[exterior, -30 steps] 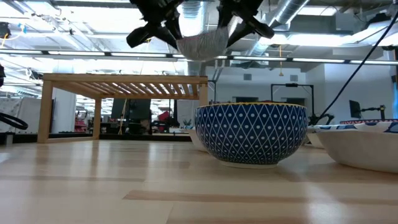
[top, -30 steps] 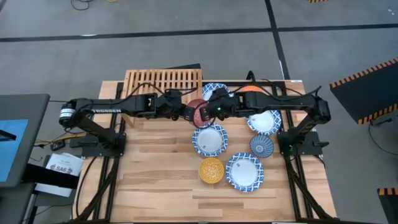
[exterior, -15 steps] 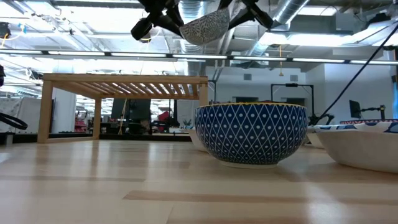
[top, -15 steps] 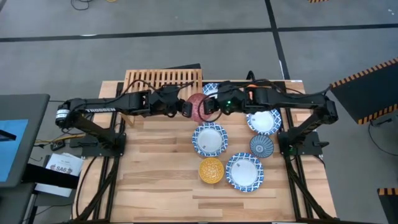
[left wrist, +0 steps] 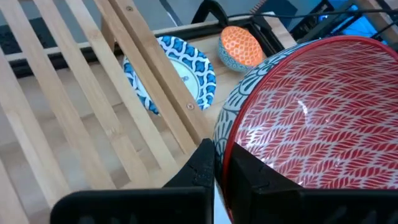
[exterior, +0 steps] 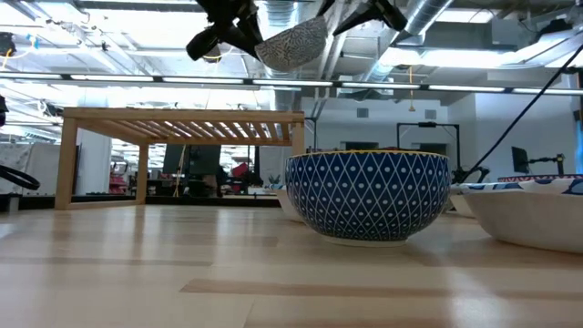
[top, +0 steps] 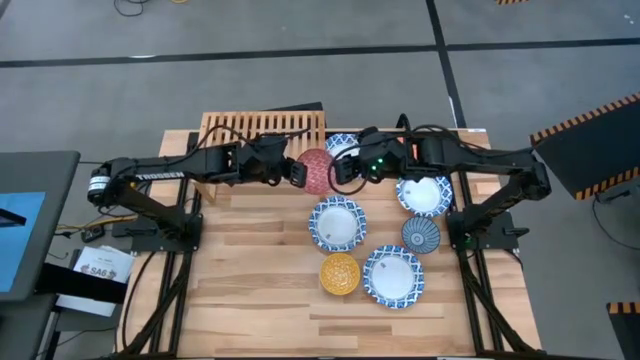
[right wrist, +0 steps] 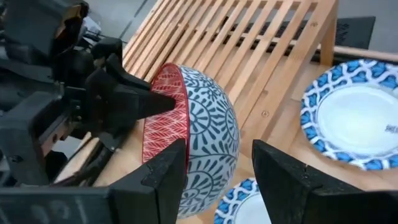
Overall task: Place and stack bowls onto a shelf
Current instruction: Put the small red bowl on the shelf
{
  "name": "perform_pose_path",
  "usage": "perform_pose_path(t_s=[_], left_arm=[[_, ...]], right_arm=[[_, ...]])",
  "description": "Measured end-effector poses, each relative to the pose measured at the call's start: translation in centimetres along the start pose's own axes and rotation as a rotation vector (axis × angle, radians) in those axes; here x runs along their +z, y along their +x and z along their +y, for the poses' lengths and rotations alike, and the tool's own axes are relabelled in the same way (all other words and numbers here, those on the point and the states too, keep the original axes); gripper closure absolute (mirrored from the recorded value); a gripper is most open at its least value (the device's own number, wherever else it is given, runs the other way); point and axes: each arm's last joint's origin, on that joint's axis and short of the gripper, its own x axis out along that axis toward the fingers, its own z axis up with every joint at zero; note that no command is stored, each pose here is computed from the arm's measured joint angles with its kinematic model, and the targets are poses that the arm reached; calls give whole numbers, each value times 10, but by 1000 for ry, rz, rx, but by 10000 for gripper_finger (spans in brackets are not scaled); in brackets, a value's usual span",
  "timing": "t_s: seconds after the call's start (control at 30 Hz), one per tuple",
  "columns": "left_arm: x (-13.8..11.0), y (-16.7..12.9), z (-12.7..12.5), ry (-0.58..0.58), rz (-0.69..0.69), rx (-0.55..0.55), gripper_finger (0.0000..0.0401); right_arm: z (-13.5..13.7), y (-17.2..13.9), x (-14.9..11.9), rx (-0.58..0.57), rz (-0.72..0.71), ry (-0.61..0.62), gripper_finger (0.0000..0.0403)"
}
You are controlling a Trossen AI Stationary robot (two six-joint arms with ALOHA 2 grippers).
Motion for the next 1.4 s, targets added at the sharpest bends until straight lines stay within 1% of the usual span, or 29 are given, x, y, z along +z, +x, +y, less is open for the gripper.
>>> perform_pose_path(t_s=[0.17,0.23,0.3,0.37,0.5,0.57,0.67,0.77,0.93,1.0,1.17,1.2,1.4], left_arm=[[0,-3,0,12,15,10,400],[2,-8,2,29,14,9,400],[11,-21,3,24,-15,-17,400],[20,-38,7,34,-32,-13,400],[44,-74,24,77,-45,88,400],[57,-93,35,85,-47,167,400],[71,-111,54,97,5,305,400],[80,-119,74,76,91,395,400],[87,-123,107,18,217,504,400],[89,-123,117,-7,231,543,400],[92,-115,145,-79,251,649,400],[92,-113,150,-97,257,657,400],[82,-95,178,-190,338,607,400]], right_arm=[[0,0,0,0,8,-10,194],[-2,-4,0,-7,6,-17,194],[-5,-10,2,-20,4,-40,194],[-8,-15,4,-21,-3,-51,194],[-14,-25,5,-42,13,-62,194],[-16,-28,5,-52,16,-65,194],[-18,-30,6,-69,2,-66,194],[-17,-29,5,-71,5,-68,194],[-16,-24,3,-74,18,-73,194],[-16,-20,1,-86,32,-81,194],[-15,-22,1,-69,36,-74,194],[-16,-21,1,-71,42,-76,194],[-15,-21,-1,-60,54,-78,194]])
